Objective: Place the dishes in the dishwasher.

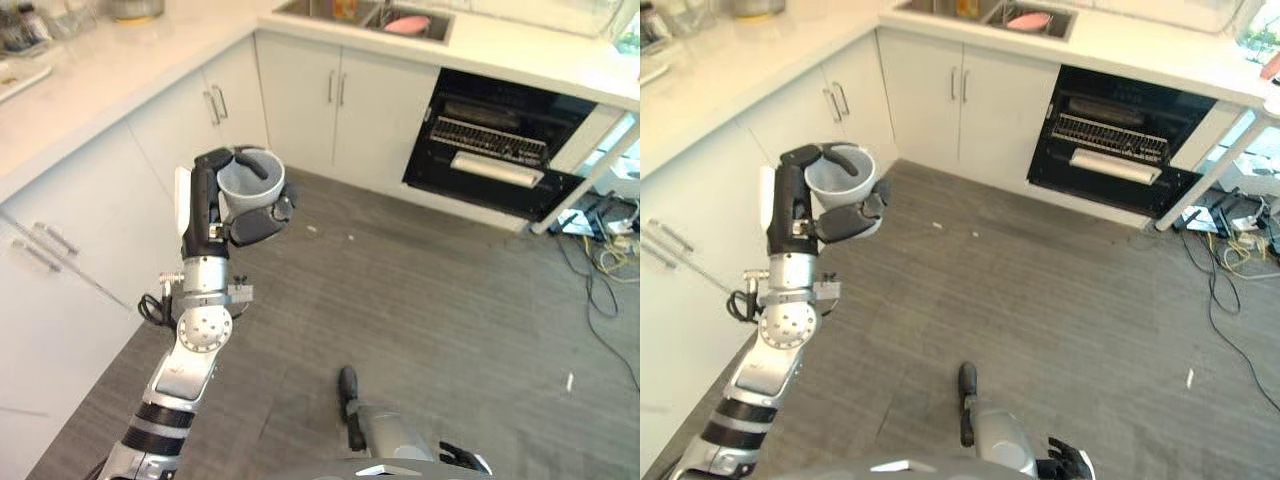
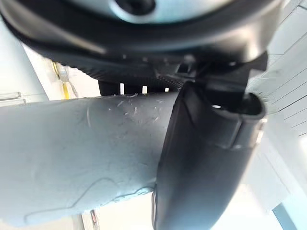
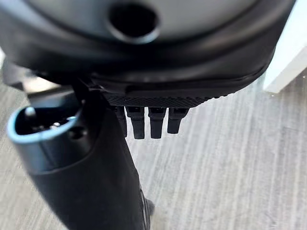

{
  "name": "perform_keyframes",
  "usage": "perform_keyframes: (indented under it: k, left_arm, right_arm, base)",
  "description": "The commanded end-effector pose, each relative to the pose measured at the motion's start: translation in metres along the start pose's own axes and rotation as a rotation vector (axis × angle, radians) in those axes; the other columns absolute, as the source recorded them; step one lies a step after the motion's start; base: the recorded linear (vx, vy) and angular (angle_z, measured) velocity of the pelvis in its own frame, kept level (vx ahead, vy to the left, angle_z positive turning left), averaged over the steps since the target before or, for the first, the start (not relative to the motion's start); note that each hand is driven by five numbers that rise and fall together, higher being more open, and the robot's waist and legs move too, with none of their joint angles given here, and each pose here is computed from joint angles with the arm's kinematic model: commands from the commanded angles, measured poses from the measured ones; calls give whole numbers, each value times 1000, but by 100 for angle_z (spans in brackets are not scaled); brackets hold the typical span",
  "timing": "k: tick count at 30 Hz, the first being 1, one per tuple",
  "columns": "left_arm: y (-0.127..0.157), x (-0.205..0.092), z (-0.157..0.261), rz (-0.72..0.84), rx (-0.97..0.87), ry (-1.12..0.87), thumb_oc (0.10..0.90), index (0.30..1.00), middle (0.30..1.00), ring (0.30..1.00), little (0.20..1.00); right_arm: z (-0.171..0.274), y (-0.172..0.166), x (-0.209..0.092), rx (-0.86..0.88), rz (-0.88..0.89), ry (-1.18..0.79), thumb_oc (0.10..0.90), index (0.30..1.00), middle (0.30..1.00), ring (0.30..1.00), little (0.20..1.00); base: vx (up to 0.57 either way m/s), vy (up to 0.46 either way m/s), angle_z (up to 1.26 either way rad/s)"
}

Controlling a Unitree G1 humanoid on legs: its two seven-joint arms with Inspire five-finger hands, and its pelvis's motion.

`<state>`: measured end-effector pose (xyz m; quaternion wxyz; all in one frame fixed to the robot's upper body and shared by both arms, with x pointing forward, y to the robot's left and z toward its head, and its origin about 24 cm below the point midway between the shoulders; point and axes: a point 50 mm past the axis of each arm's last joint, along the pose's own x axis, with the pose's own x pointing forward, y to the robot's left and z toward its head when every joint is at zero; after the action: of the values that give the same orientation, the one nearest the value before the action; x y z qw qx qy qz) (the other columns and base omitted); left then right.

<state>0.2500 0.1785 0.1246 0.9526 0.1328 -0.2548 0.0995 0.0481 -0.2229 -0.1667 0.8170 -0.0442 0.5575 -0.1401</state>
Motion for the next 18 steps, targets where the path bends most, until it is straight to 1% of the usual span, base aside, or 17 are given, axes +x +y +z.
perform_keyframes:
  k: [1,2,7,8,12,15,18]
  left_arm:
    - [3,20,55,11,-103,-311,400,300,300,300,300]
    - [2,22,58,8,-129,-321,400,300,300,300,300]
    - [-3,27,63,-28,-147,-340,400,300,300,300,300]
    - [-4,26,64,-37,-165,-338,400,300,300,300,300]
    - [-2,24,59,-26,-160,-312,400,300,300,300,300]
    - [-2,22,56,-21,-162,-299,400,300,300,300,300]
    - [4,22,58,9,-120,-313,400,300,300,300,300]
  right_arm:
    - [40,-19,6,45,-69,-152,800,900,900,900,900]
    - [49,-25,6,61,-82,-186,800,900,900,900,900]
    - [70,-32,7,79,-101,-249,800,900,900,900,900]
    - [66,-36,7,81,-113,-233,800,900,900,900,900]
    - [61,-40,8,59,-125,-209,800,900,900,900,900]
    - [58,-45,7,51,-142,-200,800,900,900,900,900]
    - [63,-50,5,53,-181,-241,800,900,900,900,900]
  base:
    - [311,-172,-10]
    - [242,-131,-37]
    - [334,-156,-13]
    - [332,-5,-23]
    - [392,160,-20]
    - [349,170,-67]
    - [403,178,-67]
